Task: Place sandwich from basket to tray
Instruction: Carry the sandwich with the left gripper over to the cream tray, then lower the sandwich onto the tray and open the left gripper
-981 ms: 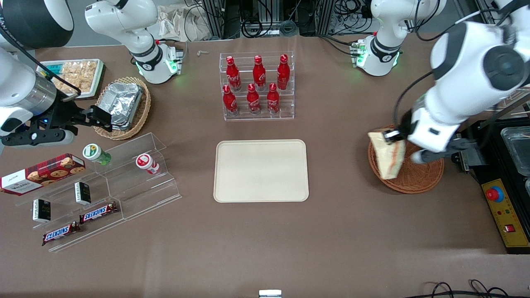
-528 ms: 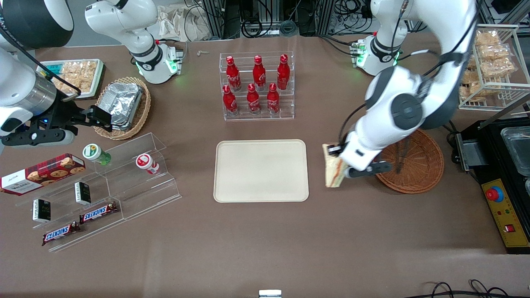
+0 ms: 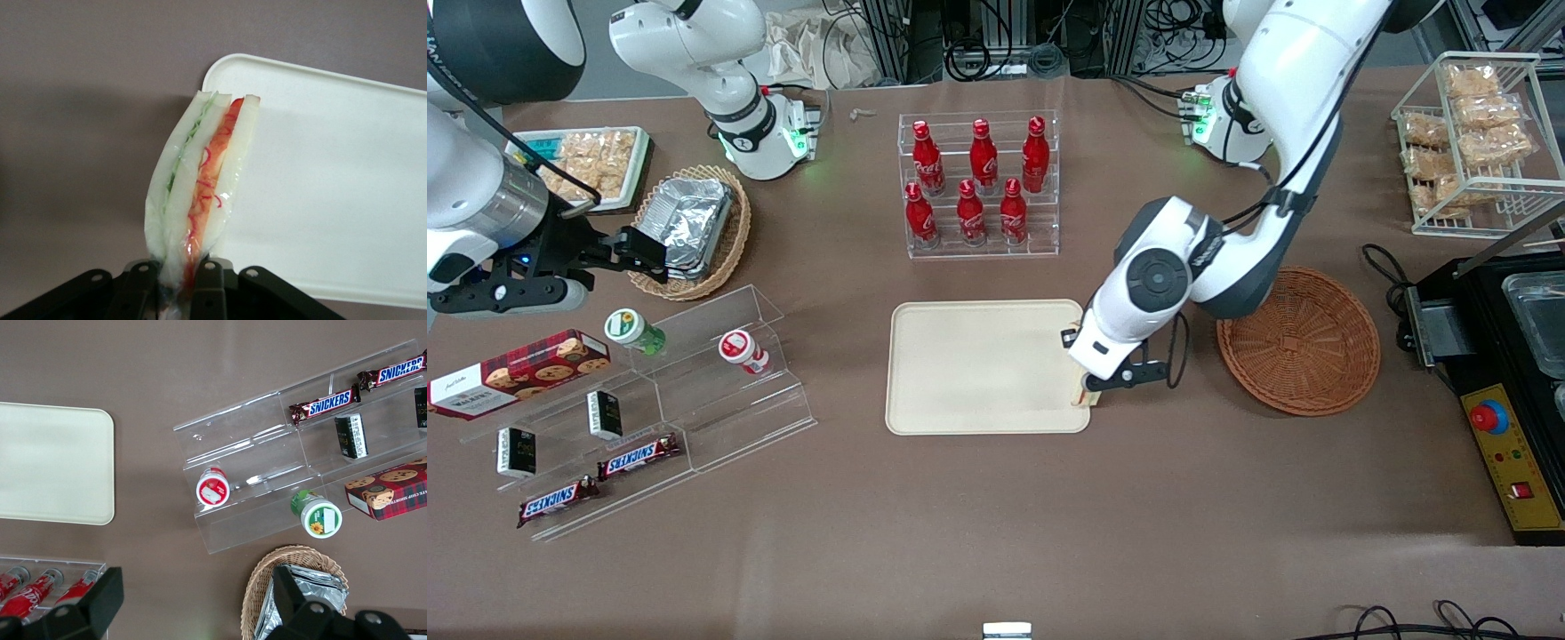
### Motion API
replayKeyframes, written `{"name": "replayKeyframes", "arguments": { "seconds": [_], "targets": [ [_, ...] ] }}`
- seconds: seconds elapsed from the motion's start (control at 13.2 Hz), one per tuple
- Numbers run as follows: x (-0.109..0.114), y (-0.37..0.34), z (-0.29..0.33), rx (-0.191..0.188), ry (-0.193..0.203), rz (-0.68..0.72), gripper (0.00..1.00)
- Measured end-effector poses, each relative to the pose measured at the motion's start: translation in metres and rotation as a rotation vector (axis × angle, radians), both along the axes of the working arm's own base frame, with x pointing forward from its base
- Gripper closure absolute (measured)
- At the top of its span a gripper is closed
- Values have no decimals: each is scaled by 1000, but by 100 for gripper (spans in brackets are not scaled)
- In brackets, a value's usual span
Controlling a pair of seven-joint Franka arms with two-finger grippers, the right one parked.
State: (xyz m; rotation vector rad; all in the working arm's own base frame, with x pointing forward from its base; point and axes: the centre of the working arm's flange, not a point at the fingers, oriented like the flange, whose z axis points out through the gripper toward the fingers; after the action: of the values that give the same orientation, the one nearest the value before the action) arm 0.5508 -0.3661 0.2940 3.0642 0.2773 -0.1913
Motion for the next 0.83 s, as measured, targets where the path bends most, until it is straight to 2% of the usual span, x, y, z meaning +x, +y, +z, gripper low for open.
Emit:
{"name": "replayKeyframes", "arguments": {
  "seconds": [0.23,0.38,0.6,0.83],
  "targets": [
    [-10,-27,-43,28,-46,30,81],
    [-16,-36,-57,35,-55,30,81],
    [-12,-35,-56,35,-61,34,82],
    [-9,-36,-52,30,-68,39,53]
  ]
}}
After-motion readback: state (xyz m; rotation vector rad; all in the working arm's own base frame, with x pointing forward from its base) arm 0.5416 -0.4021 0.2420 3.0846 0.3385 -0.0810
